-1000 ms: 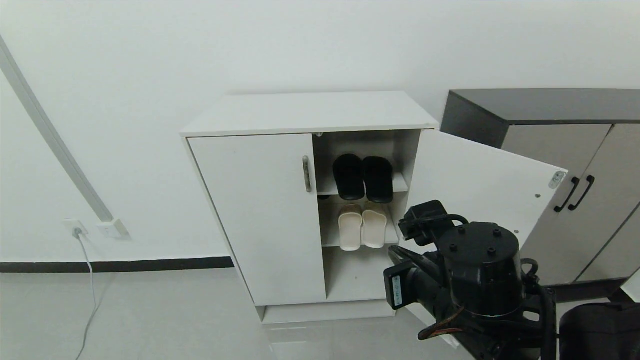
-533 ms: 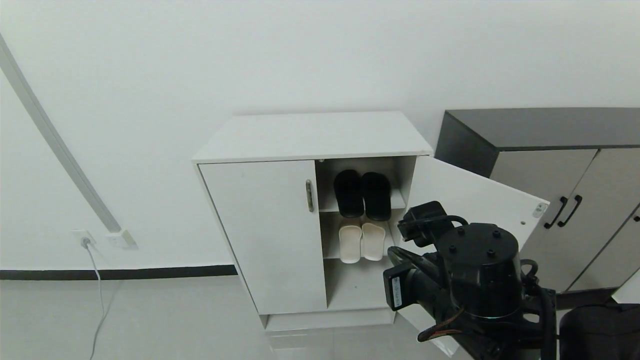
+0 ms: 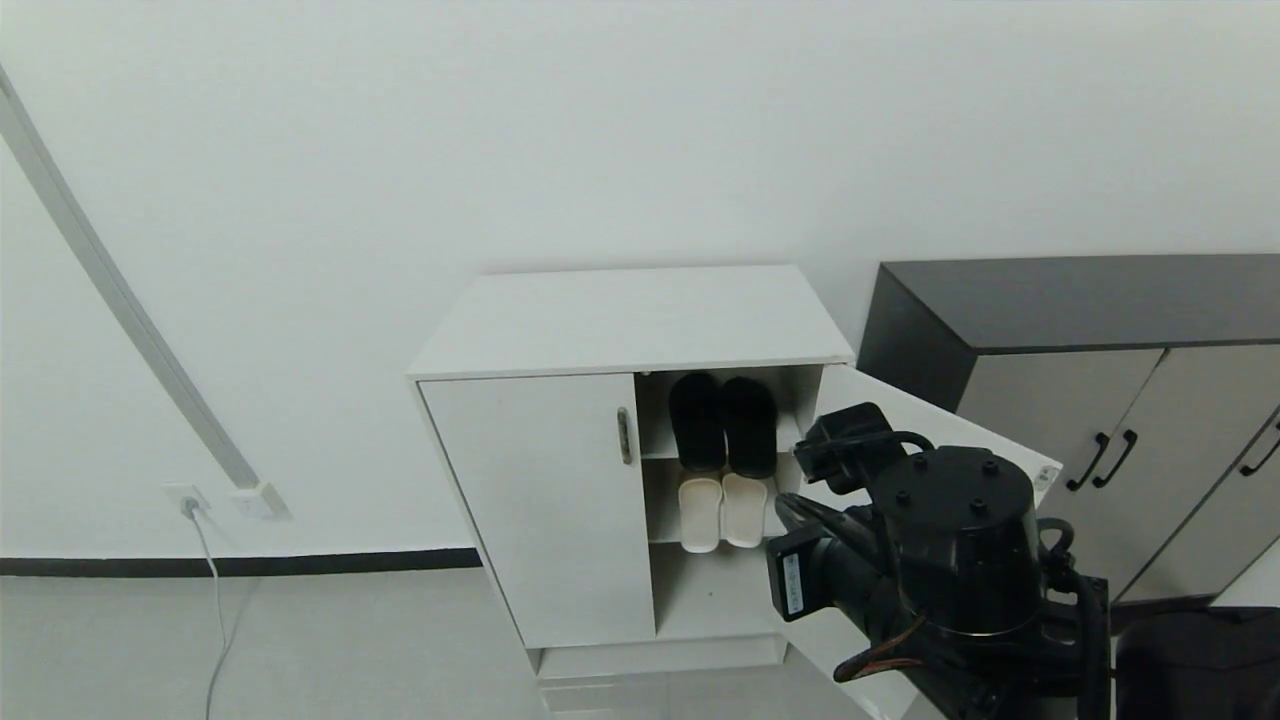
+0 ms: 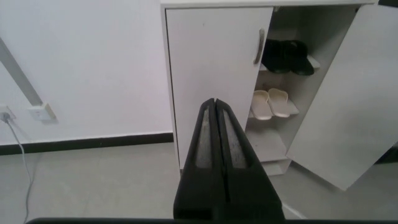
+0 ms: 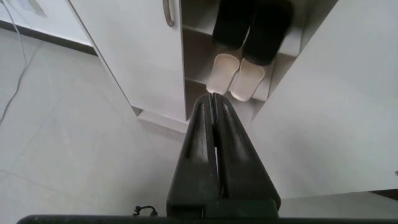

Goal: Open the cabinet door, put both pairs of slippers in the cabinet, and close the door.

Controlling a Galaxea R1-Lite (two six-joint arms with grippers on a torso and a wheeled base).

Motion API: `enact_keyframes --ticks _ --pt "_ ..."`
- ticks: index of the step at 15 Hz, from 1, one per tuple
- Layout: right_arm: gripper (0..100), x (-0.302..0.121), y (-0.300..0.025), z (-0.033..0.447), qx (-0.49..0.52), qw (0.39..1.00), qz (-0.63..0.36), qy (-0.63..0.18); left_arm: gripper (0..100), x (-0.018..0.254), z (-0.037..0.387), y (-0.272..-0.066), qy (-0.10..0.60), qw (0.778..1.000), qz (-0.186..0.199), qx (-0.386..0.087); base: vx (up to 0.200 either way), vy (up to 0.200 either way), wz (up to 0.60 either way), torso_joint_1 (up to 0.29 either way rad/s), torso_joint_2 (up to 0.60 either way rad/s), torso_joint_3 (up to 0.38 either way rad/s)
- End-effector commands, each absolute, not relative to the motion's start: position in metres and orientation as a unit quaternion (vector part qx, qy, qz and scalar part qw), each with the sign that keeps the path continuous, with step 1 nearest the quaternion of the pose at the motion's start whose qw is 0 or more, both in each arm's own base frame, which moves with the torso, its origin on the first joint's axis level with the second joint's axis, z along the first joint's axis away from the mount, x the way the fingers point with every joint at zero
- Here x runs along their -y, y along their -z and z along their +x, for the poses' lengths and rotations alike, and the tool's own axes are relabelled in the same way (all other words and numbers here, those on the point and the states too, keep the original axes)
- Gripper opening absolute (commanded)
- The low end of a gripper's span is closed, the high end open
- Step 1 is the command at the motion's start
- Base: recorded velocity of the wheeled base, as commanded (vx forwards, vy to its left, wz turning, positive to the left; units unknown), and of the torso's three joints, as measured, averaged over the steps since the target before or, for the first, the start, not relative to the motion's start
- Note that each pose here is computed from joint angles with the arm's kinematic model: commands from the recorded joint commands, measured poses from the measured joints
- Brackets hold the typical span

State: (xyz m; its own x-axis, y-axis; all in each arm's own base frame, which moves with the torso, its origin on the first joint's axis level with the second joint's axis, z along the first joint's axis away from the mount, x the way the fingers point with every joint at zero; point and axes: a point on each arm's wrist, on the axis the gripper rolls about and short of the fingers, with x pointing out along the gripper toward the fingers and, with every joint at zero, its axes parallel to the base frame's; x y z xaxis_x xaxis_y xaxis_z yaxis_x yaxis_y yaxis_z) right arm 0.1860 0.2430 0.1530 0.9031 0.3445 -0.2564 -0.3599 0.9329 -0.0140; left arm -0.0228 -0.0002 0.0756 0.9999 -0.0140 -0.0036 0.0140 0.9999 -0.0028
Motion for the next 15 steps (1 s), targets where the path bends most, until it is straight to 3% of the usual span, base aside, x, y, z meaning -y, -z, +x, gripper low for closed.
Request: enact_keyframes --ticks 1,4,13,15 --pt "0 -0.2429 -0.1527 0.1865 -0.126 0.975 -0.031 -0.18 0 0.0003 -0.0228 -0.0756 0.008 1.0 -0.002 -0.002 0.0 0.0 0.0 0.276 -0.6 -0.334" --pt "0 -0.2425 -0.1524 0.1868 -0.127 0.975 -0.031 -0.179 0 0.0003 -0.0228 -0.0756 0.008 1.0 -0.002 -0.002 0.0 0.0 0.0 0.175 -0.42 -0.219" --pt "0 -0.2416 -0.1514 0.1879 -0.128 0.975 -0.032 -0.176 0 0.0003 -0.0228 -0.0756 0.008 1.0 -0.002 -0.002 0.0 0.0 0.0 0.004 -0.01 -0.006" --pt "0 -0.2414 -0.151 0.1877 -0.129 0.975 -0.033 -0.177 0 0.0003 -0.0228 -0.0756 0.008 1.0 -0.002 -0.002 0.0 0.0 -0.6 0.002 0.0 -0.002"
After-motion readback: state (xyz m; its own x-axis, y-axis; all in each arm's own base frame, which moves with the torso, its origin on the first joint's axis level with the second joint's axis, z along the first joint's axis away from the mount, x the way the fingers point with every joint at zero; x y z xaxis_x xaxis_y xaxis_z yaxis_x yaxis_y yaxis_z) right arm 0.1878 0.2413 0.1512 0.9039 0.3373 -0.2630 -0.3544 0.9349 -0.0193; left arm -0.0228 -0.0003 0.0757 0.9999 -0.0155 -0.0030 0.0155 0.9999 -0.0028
